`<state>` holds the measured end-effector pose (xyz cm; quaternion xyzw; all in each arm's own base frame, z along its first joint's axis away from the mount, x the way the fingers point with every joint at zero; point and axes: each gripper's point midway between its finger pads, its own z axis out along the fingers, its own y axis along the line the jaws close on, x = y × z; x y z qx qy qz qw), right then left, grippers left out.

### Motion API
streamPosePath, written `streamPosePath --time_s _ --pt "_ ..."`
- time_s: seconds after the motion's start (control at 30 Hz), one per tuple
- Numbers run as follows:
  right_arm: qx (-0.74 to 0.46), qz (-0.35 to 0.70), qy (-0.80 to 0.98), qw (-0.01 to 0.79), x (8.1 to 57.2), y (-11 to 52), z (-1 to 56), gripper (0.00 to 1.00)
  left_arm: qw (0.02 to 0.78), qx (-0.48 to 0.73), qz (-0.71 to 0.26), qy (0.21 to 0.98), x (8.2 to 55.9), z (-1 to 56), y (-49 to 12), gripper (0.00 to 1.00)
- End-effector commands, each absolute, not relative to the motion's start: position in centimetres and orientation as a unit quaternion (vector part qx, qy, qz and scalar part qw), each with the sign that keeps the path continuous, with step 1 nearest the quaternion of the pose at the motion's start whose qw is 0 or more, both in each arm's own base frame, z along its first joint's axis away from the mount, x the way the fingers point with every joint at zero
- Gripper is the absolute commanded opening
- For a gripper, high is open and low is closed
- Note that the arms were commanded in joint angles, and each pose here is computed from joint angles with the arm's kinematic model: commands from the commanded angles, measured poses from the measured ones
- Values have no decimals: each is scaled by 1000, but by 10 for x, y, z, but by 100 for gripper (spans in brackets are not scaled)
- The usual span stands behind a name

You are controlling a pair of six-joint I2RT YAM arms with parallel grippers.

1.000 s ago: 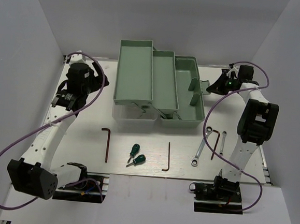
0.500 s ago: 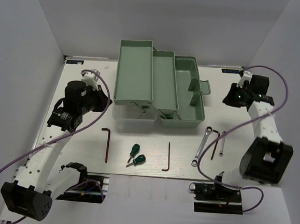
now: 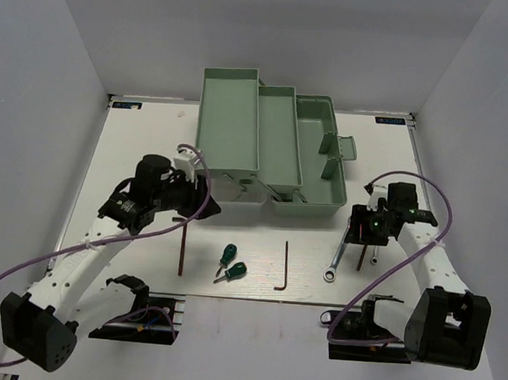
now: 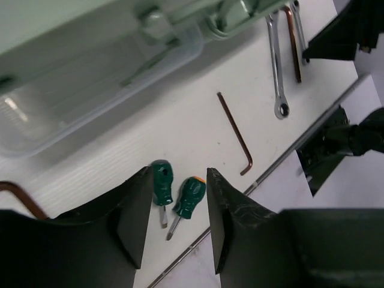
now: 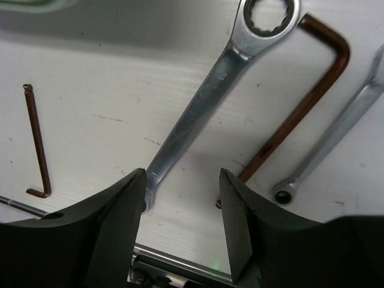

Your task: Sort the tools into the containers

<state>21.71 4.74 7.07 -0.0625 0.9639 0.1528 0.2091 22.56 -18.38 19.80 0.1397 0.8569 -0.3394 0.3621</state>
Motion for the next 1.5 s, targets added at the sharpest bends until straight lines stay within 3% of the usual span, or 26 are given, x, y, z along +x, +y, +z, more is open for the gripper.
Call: streamPosePath --time_s 0.0,0.43,0.6,0.83,0.9,1.47 --pt "-58 142 968 197 213 56 63 59 356 178 -369 840 222 200 -212 51" --pt "-38 39 986 158 218 56 19 63 338 257 -324 846 187 166 -292 60" --pt "-37 25 989 138 216 55 10 52 352 259 -290 851 183 153 -311 65" --pt "-23 14 993 116 212 51 7 9 359 246 -279 856 171 136 -330 66" --pt "-18 12 993 120 211 49 10 2 354 249 -272 859 168 127 -334 66" --pt "12 24 950 311 258 28 142 0 334 276 -252 865 151 83 -370 71"
